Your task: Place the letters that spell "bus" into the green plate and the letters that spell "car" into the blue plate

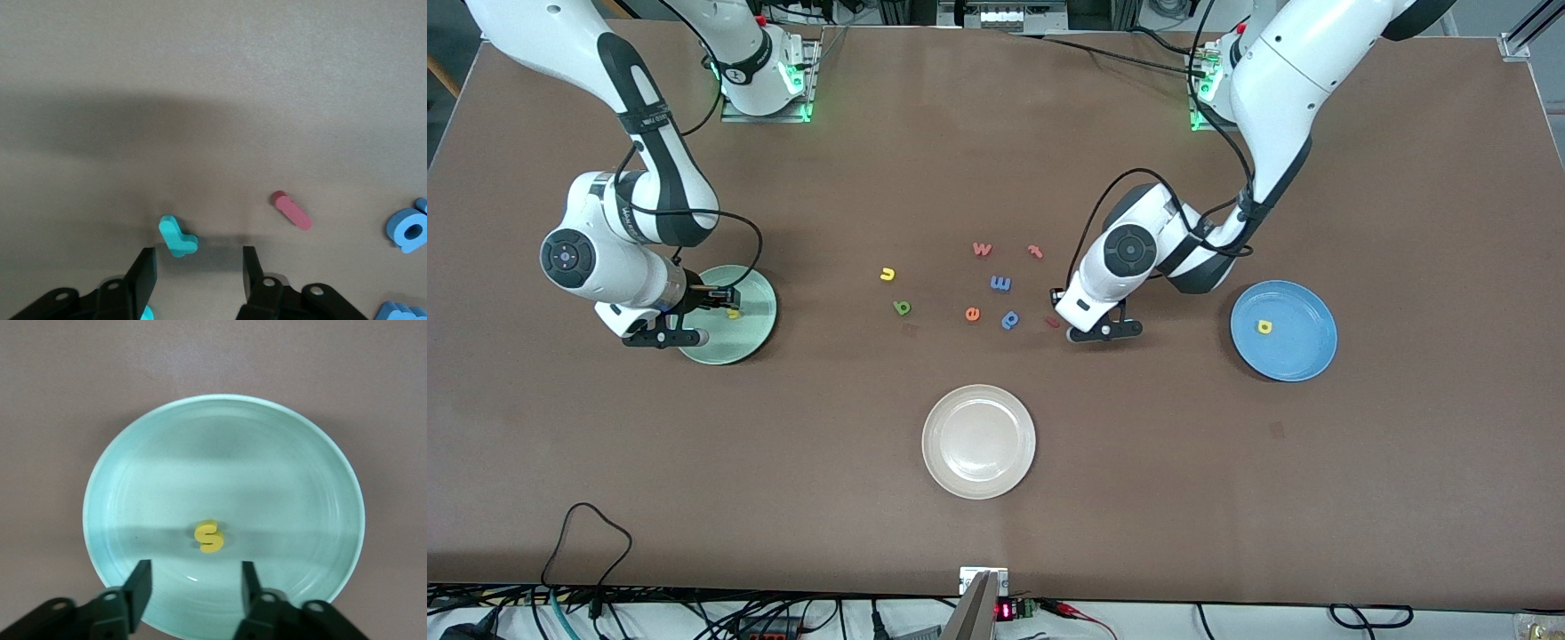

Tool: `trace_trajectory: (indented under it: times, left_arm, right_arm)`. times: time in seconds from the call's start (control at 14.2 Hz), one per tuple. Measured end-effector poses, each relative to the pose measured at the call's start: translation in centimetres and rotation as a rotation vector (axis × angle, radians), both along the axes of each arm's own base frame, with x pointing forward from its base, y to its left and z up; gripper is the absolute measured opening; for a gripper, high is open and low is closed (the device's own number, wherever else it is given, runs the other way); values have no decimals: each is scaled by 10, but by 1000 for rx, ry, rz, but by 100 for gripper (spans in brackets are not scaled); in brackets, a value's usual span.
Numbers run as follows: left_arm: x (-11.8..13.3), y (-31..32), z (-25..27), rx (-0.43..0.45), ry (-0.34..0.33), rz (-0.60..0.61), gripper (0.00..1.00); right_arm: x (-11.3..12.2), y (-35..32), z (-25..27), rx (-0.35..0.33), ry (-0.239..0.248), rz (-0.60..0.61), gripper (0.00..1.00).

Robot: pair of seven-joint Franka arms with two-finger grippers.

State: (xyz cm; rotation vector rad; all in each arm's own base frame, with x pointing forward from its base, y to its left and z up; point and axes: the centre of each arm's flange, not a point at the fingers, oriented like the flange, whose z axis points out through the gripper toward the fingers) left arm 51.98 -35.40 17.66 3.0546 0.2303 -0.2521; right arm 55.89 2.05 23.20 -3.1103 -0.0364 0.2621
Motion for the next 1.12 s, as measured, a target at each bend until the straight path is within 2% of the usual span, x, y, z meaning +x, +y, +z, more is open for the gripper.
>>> trace_trajectory:
  times: [0.07, 0.14, 0.21, 0.28, 0.42, 0.49, 0.56, 0.63, 0.7, 0.84, 0.91, 1.12]
  left_arm:
    - [1, 1, 0, 1, -1, 2, 59]
    - [2, 3, 0, 3, -3, 4, 49]
    - [4, 5, -1, 9, -7, 2, 44]
    - [5, 8, -2, 20, -17, -9, 44]
    - [7, 11, -3, 30, -24, -16, 44]
    - [7, 11, -4, 32, -22, -16, 44]
    - [6, 11, -5, 32, -21, -17, 44]
    - [7, 11, -5, 33, -22, -18, 39]
    - [7, 11, -5, 33, -22, -18, 39]
    - [8, 11, -4, 36, -22, -20, 22]
    - [8, 11, -4, 36, -23, -20, 19]
    - [14, 17, 7, 90, 13, -39, 19]
  right_arm:
    - [1, 4, 2, 2, -5, 6, 76]
    - [1, 10, 6, 5, -11, 18, 87]
    - [2, 22, 11, 9, -20, 30, 96]
    - [1, 39, 16, 12, -28, 33, 96]
    - [-4, 80, 22, 14, -32, 28, 81]
    - [-9, 102, 21, 15, -29, 35, 66]
    - [-15, 125, 21, 15, -24, 45, 60]
    - [-23, 146, 19, 14, -20, 65, 60]
    - [-30, 165, 18, 13, -15, 80, 53]
    - [-44, 198, 14, 2, -4, 81, 51]
    - [-52, 213, 10, -7, 3, 70, 51]
    - [-68, 242, -7, -25, 15, 40, 52]
